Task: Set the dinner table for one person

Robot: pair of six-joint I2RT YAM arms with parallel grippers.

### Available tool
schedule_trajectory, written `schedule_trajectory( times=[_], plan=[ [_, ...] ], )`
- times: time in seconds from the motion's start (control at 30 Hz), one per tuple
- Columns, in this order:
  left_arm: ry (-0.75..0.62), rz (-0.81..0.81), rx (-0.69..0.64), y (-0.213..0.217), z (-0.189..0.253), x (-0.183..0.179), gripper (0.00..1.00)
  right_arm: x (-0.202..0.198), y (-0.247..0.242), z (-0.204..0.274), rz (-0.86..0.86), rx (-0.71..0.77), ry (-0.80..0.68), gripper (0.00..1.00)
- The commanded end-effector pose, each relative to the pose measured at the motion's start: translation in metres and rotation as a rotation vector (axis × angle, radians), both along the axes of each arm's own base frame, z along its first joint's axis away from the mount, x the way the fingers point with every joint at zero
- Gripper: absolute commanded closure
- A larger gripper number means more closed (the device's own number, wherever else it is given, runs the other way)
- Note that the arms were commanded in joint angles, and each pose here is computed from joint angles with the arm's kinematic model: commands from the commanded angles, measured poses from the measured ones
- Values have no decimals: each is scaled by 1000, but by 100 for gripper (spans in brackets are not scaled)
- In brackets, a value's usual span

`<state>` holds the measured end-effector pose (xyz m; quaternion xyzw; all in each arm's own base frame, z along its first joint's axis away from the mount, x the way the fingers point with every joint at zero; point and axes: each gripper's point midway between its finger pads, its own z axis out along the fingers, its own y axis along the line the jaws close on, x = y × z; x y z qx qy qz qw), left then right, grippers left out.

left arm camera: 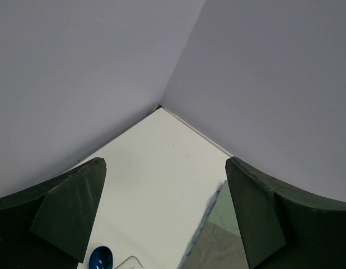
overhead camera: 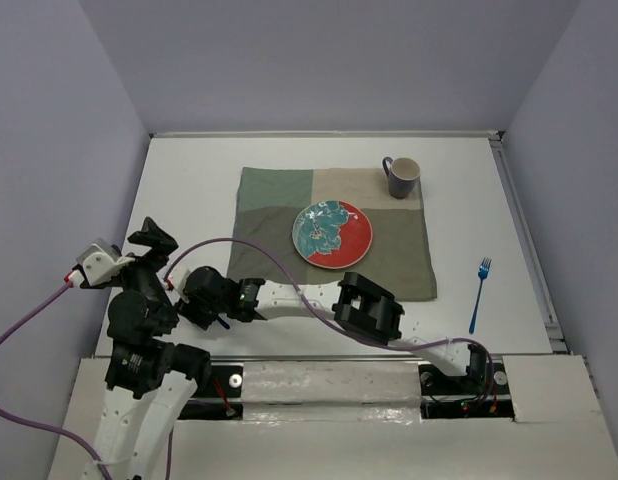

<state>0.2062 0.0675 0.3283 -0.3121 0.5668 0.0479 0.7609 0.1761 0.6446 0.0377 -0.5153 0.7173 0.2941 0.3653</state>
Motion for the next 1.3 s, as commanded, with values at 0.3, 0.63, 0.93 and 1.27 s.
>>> schedule_trajectory(
  times=[0.3, 0.63, 0.93, 1.27],
  plan=[
    [-124, -64, -35, -8, 23, -8, 1, 5, 8, 65, -24, 125, -56, 55],
    [-134, -74, -33, -9, 26, -10, 1, 15, -1, 89, -87, 169, -96, 56],
    [-141, -90, -30, -11, 27, -9, 1, 26, -6, 40, -108, 58, -65, 55],
    [-150, -94, -31, -11, 28, -11, 1, 25, -2, 13, -99, -12, -37, 55]
  ],
)
